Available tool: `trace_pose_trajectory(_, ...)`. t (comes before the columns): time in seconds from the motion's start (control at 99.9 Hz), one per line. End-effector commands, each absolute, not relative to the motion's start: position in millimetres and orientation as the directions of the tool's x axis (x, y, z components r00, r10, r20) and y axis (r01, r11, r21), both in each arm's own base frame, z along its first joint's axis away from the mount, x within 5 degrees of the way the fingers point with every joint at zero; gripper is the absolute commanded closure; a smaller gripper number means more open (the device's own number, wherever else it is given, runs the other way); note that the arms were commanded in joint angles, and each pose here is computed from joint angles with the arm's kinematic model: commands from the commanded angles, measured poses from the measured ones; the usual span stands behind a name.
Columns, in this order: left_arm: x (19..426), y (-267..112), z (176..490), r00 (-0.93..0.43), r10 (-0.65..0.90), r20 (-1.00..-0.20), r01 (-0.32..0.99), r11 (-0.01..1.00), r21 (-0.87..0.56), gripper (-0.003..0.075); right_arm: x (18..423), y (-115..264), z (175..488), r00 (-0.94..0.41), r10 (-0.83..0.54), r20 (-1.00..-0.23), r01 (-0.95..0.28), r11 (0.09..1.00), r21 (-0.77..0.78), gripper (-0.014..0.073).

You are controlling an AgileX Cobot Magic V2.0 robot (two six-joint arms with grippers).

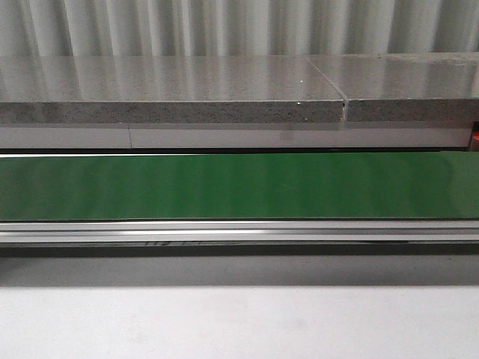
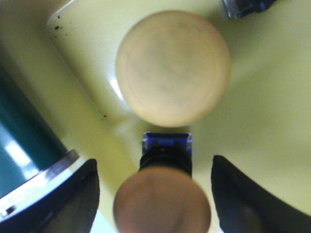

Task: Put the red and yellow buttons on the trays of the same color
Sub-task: 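Open the right gripper and return it above the belt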

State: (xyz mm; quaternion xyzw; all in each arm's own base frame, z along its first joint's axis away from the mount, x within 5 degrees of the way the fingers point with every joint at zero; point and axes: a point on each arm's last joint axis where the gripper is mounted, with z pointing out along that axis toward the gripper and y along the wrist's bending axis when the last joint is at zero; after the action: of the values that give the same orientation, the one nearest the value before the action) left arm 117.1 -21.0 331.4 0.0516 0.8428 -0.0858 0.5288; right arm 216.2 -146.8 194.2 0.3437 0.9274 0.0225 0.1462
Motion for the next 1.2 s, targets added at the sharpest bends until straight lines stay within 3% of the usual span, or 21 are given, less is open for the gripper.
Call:
trace_pose_trajectory(0.0,119.2,-21.5,346.5,-0.347,-0.033,-0.937,0.18,0.979,-0.101,0.074,216.4,-148.0,222.7,-0.686,0.638,-0.349,0.628,0.762,0.159,0.0085)
trace_pose_trajectory(0.33,119.2,-21.5,346.5,-0.347,-0.033,-0.937,0.18,0.979,-0.101,0.074,194.9,-113.3,289.8,-0.62,0.544,-0.565,0.546,0.816,0.187,0.0085)
trace_pose_trajectory(0.641,119.2,-21.5,346.5,-0.347,-0.033,-0.937,0.18,0.979,-0.101,0.074,183.9,-40.6,337.0,-0.596,0.234,-0.768,0.207,0.969,0.135,0.0085)
trace_pose_trajectory(0.801,119.2,-21.5,346.5,-0.347,-0.033,-0.937,0.18,0.979,-0.101,0.074,167.4,-16.6,347.9,-0.558,0.116,-0.821,0.067,0.993,0.095,0.0085)
trace_pose_trajectory(0.951,119.2,-21.5,346.5,-0.347,-0.033,-0.937,0.18,0.979,-0.101,0.074,157.1,-6.6,346.2,-0.507,0.072,-0.859,0.01,0.997,0.078,0.0093)
trace_pose_trajectory(1.051,119.2,-21.5,346.5,-0.347,-0.033,-0.937,0.18,0.979,-0.101,0.074,150.7,-5.2,346.2,-0.486,0.069,-0.871,0.006,0.997,0.075,0.0187)
trace_pose_trajectory(1.191,119.2,-21.5,346.5,-0.347,-0.033,-0.937,0.18,0.979,-0.101,0.074,146.0,-4.6,348.9,-0.472,0.067,-0.879,0.004,0.997,0.073,0.0452)
